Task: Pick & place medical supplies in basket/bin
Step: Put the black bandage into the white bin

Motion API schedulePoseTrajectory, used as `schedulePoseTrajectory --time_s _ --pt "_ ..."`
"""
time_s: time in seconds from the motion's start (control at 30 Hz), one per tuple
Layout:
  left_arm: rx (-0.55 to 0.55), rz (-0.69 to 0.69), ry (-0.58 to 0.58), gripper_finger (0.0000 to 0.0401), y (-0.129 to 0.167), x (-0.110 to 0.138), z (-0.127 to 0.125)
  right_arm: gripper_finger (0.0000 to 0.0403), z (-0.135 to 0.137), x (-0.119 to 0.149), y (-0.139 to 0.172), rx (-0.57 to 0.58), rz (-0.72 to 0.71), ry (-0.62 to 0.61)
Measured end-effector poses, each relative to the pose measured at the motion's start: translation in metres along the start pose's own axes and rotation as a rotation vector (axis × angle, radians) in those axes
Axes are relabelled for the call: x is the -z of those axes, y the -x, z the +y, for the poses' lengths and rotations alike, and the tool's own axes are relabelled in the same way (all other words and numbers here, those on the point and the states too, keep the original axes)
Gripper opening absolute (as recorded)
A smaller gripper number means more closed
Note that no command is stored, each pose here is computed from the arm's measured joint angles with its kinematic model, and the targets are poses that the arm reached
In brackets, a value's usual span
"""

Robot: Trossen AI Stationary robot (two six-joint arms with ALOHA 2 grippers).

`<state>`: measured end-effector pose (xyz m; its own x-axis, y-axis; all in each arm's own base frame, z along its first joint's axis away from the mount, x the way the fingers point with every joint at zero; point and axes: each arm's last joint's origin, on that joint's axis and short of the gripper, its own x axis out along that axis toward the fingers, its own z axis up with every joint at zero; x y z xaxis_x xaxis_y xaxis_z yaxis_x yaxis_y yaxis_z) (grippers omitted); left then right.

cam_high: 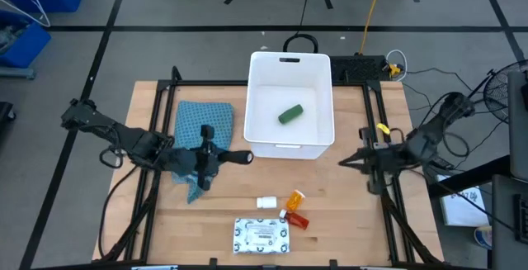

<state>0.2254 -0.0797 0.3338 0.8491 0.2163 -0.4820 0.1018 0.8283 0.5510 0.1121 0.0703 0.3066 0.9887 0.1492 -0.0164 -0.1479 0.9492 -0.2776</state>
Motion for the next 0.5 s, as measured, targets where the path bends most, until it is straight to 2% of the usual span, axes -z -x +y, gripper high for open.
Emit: schedulePoseTrajectory --time_s 0.07,0.23,0.37,0.5 --pt "-0.011 -0.022 0.006 0.0058 -0.004 -0.002 0.010 0.0000 -0.004 0.009 0.011 -0.041 -0.049 -0.002" --pt "-0.013 -0.064 0.039 0.0058 -0.019 0.004 0.041 0.0000 -0.014 0.034 0.023 0.187 -0.099 -0.046" --pt "-0.025 -0.110 0.087 0.0058 -0.032 0.013 0.072 0.0000 -0.018 0.048 0.026 0.274 -0.087 -0.091" --pt "-0.066 -0.146 0.135 0.0058 -0.050 0.019 0.107 0.0000 -0.016 0.060 0.022 0.312 -0.120 -0.113"
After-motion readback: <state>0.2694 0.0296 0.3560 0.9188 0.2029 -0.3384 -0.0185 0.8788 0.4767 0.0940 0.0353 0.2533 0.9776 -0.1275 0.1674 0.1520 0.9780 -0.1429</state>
